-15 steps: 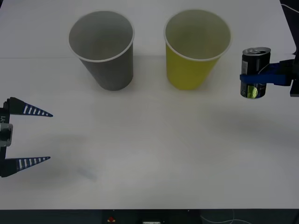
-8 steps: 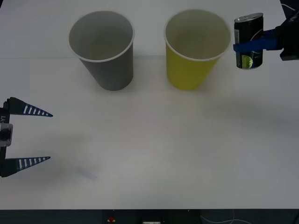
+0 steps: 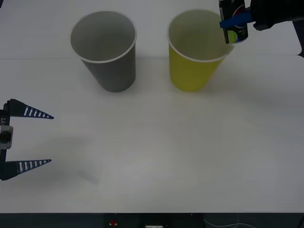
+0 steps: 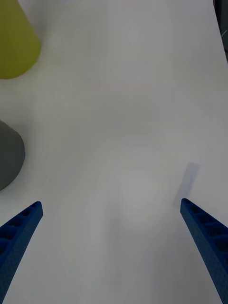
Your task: Put the can into the green bin and the plastic bottle into the gray bin
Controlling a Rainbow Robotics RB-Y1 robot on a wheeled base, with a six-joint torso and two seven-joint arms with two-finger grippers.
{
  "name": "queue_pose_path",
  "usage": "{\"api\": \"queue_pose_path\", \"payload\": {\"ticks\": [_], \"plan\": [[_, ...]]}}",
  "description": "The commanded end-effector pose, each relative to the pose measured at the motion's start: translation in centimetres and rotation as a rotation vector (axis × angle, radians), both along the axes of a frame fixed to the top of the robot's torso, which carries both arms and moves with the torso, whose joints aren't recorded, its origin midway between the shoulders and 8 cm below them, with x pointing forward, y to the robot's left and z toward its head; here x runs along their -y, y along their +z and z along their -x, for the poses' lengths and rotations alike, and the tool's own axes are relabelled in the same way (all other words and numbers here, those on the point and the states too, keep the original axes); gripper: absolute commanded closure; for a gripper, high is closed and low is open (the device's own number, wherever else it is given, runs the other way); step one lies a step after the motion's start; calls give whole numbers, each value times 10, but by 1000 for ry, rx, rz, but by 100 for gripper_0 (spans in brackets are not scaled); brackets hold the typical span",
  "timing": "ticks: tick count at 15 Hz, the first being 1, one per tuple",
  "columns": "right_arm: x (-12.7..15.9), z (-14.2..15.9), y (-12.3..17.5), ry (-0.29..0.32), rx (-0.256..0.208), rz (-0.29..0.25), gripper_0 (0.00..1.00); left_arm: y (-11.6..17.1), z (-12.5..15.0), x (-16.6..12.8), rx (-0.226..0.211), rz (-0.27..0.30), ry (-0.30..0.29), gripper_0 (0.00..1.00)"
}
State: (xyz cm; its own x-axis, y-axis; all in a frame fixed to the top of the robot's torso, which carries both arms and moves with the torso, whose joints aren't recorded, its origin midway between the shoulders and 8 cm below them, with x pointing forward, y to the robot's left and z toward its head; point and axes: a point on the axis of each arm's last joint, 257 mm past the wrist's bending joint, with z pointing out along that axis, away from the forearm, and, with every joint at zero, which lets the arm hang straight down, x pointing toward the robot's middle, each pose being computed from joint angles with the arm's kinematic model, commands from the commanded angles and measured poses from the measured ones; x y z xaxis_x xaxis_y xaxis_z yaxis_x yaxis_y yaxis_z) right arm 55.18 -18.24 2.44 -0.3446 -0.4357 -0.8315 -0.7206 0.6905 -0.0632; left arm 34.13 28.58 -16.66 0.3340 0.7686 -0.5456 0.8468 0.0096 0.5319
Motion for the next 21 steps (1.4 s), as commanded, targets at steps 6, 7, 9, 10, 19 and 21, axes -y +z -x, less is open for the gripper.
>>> {"api": "queue_pose_path", "payload": {"ticks": [6,7,9,10,19,21], "plan": [[-12,-36,-11,1,0,41,80,0,0,0,0,0,0,0],[-13,-38,-11,13,17,53,44,0,0,0,0,0,0,0],[-13,-38,-12,18,22,63,0,0,0,0,0,0,0,0],[-13,-37,-13,18,19,62,0,0,0,0,0,0,0,0],[-6,-18,-5,69,29,58,0,0,0,0,0,0,0,0],[-1,-6,-4,84,59,61,0,0,0,0,0,0,0,0]]}}
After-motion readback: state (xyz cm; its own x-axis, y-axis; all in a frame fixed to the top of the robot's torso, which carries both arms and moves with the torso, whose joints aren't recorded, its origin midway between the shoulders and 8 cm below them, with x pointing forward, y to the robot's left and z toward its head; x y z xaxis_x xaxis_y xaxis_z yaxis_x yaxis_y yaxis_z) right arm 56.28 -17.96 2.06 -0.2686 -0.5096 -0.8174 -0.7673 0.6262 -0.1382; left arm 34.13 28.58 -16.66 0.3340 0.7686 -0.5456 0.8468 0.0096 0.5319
